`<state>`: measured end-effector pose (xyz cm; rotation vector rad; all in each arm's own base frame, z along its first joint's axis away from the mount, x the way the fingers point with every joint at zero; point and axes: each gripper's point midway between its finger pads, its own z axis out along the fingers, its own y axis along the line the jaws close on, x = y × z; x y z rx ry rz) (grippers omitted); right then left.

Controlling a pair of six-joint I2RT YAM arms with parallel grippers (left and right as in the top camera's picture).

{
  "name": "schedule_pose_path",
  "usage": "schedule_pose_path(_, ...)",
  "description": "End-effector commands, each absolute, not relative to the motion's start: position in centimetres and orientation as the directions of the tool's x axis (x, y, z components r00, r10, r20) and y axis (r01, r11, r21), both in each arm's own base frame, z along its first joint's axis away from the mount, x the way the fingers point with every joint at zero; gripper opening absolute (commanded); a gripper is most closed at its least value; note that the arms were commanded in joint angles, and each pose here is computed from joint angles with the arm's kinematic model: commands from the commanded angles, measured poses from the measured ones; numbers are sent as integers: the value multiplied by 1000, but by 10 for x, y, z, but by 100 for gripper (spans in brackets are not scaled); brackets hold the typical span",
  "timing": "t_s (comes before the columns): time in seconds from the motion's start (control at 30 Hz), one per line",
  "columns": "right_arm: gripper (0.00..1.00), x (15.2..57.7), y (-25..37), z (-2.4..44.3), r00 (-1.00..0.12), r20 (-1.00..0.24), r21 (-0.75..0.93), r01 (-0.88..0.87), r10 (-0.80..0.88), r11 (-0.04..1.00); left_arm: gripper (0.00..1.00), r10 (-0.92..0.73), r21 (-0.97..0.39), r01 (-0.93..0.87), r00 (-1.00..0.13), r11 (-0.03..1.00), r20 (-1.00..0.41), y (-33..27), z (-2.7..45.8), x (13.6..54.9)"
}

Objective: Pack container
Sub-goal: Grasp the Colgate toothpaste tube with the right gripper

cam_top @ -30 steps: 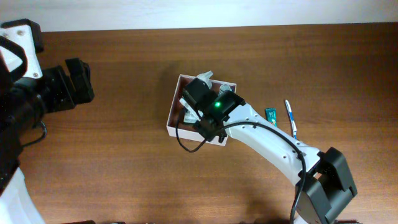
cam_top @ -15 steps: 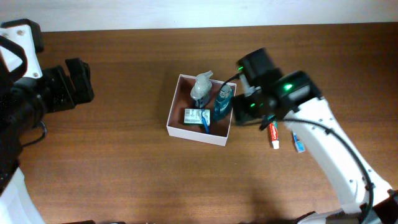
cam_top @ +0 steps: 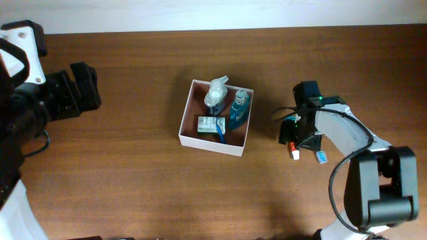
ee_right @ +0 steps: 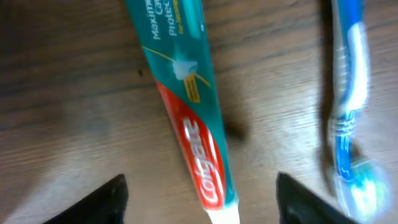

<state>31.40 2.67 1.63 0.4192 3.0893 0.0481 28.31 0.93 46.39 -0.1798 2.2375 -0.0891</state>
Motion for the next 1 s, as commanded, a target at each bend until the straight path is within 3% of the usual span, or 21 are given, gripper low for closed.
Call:
schedule_pose_path(0.0, 61, 312, 29, 3, -959, 17, 50, 283, 282, 958, 99, -161, -126, -100, -605, 987, -780, 10, 467, 279)
schedule_pose_path(0.07, 57, 310, 29, -1, -959, 28, 46, 283, 282, 958, 99, -161, -125, -100, -605, 987, -780, 10, 467, 279)
schedule_pose_path(0.13, 47, 308, 29, -4, -959, 34, 44, 282, 281, 958, 99, -161, -126, -100, -605, 987, -780, 10, 467, 279)
schedule_pose_path(0.47, 41, 300, 29, -17, -959, 36, 45, 282, 281, 958, 99, -161, -125, -100, -605, 987, -780, 10, 467, 279)
schedule_pose_path(0.6, 21, 293, 29, -20, -958, 54, 41, 283, 280, 958, 99, -161, -126, -100, -605, 987, -780, 10, 467, 279)
schedule_pose_path(0.7, 16, 294, 29, -18, -958, 56, 40, 283, 281, 958, 99, -161, -126, -100, -605, 987, -780, 10, 467, 279)
schedule_pose_path(0.97, 12, 311, 37, 54, -962, 27, 82, 274, 273, 958, 99, -161, -126, -100, -605, 987, -780, 10, 467, 279)
